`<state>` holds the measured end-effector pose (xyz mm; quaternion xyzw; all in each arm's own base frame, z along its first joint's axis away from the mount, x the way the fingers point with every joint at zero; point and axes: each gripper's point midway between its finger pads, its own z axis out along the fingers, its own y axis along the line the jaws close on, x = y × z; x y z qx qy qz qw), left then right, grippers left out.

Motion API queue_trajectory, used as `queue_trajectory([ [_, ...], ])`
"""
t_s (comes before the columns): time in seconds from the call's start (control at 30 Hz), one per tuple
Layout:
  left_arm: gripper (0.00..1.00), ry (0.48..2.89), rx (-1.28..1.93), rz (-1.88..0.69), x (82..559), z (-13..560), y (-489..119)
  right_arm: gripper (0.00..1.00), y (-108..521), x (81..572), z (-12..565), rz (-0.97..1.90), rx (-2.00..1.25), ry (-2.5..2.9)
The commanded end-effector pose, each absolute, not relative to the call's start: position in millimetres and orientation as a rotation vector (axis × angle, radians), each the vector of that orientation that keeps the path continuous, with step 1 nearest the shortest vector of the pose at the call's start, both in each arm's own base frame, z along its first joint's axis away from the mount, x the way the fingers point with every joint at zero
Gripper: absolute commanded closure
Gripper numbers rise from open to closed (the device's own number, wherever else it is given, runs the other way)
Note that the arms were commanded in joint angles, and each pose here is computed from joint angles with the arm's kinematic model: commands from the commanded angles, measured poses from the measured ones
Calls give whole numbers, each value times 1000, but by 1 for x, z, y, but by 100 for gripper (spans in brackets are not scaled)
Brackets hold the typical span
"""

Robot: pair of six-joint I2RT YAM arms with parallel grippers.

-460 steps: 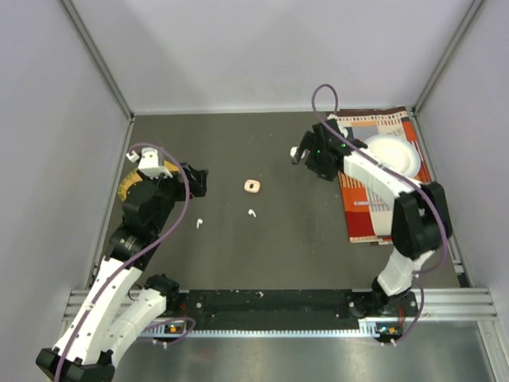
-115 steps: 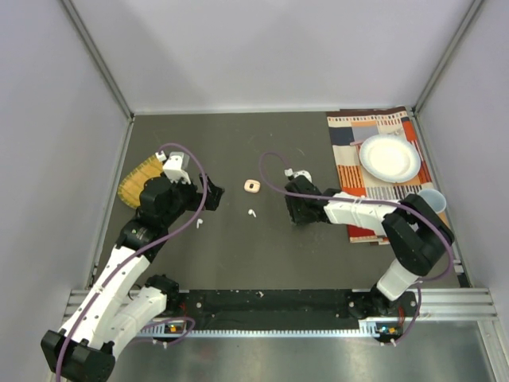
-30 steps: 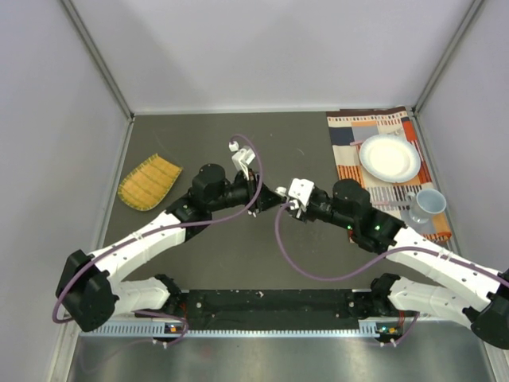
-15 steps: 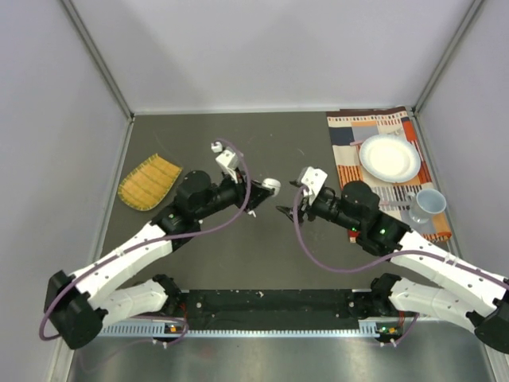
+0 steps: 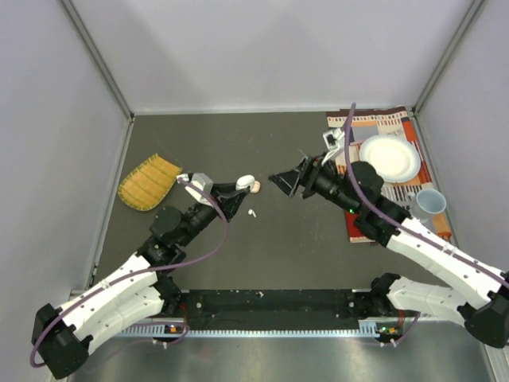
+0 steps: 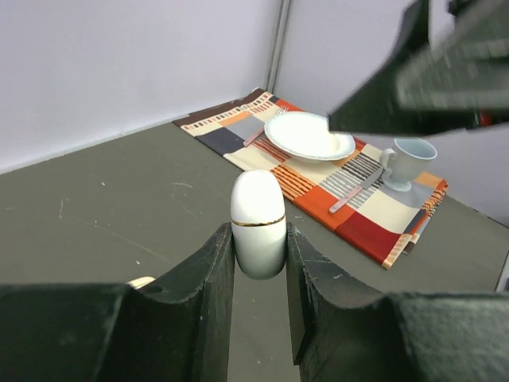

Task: Insert the wireless bluetooth earbuds into the charging case
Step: Pass from the left arm to the right

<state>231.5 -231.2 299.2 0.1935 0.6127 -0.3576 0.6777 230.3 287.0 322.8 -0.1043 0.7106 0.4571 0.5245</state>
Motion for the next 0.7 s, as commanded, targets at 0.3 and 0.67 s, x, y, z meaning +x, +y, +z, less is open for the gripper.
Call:
queue_trajectory([
  [0.3,100,936,479,-870,196,344,-226,23,349,222,349,1922,60,1890],
  [0.67,100,977,477,-864,204,334,-230,19,355,212,340,2067,98,1930],
])
